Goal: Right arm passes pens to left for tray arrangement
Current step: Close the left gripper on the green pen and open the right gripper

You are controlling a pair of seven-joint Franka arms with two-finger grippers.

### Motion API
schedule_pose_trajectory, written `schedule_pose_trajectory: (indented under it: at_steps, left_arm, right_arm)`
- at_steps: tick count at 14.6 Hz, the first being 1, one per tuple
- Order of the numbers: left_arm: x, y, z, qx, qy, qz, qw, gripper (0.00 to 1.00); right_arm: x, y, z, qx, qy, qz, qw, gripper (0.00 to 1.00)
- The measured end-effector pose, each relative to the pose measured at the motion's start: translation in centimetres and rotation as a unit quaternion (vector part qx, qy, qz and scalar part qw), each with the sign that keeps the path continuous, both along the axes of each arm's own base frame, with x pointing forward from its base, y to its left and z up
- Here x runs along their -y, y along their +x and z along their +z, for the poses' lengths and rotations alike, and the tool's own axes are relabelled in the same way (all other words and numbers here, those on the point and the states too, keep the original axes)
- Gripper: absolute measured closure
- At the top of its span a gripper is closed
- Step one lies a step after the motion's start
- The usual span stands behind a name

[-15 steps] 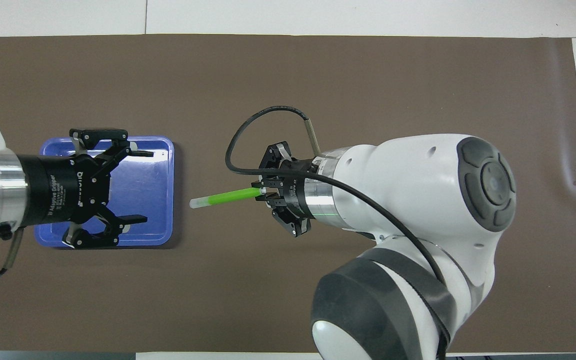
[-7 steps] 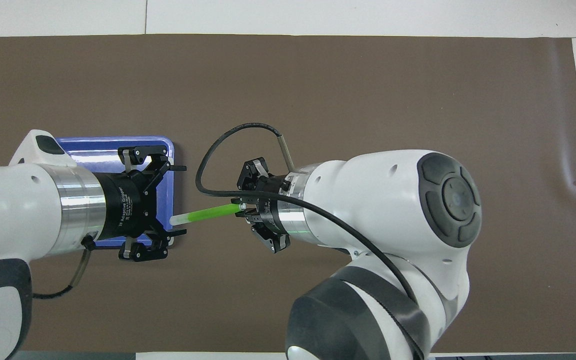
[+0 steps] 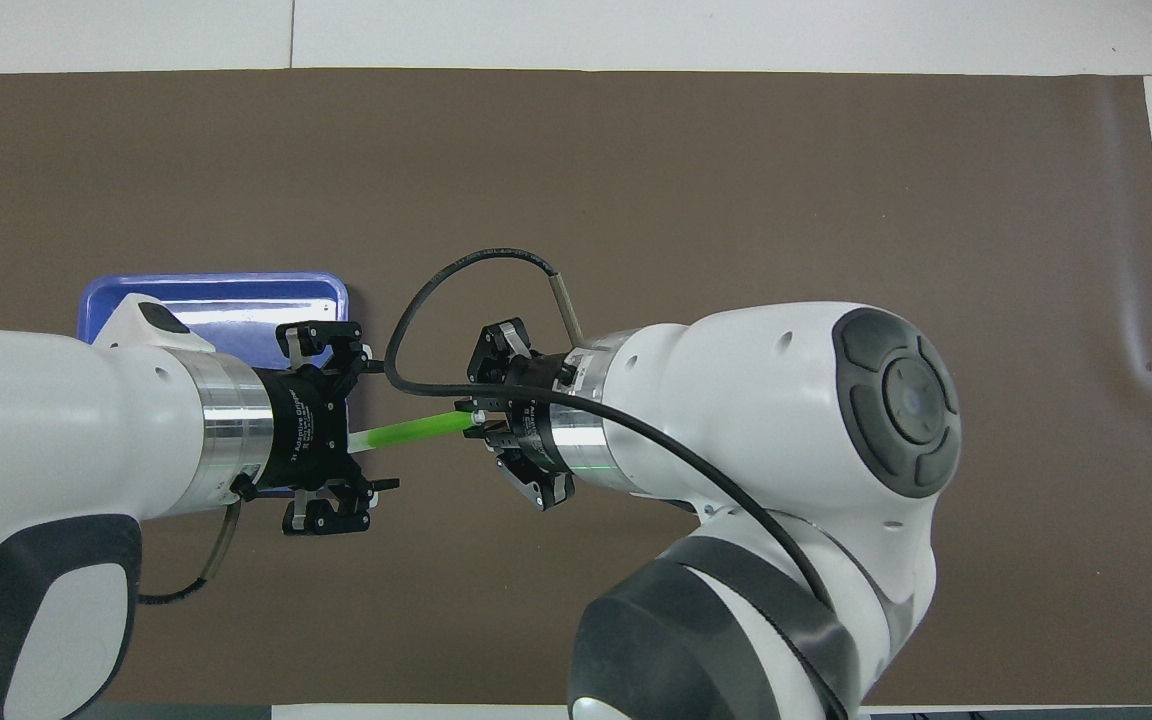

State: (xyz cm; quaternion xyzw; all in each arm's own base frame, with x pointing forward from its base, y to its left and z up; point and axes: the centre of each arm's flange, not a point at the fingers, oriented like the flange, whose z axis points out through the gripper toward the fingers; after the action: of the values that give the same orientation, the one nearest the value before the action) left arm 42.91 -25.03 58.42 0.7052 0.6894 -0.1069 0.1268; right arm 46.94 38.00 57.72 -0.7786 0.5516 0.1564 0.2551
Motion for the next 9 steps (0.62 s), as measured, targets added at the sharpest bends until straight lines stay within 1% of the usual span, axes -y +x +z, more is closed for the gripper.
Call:
schedule_pose_trajectory:
  at_steps: [1,2,3,5,9]
  left_arm:
    - [0.05,-0.05,-0.05,-0.001,0.000,0.000,1.000,0.04]
    - [0.09,-0.08,-0.07,-0.002,0.001,0.000,1.000,0.09]
    - [0.12,-0.11,-0.08,-0.002,0.001,0.000,1.000,0.09]
    - [0.11,-0.21,-0.11,-0.005,0.002,-0.001,1.000,0.16]
    - [0.01,-0.58,0.33,-0.006,0.003,-0.002,1.000,0.18]
  right_arm:
    - [0.00,0.00,0.01,0.000,0.000,0.000,1.000,0.82]
    - [0.00,0.00,0.02,0.000,0.000,0.000,1.000,0.82]
    - [0.00,0.00,0.03,0.000,0.000,0.000,1.000,0.82]
    - [-0.01,0.00,0.05,0.000,0.001,0.000,1.000,0.82]
    - [-0.01,0.01,0.10,0.001,0.001,0.000,1.000,0.82]
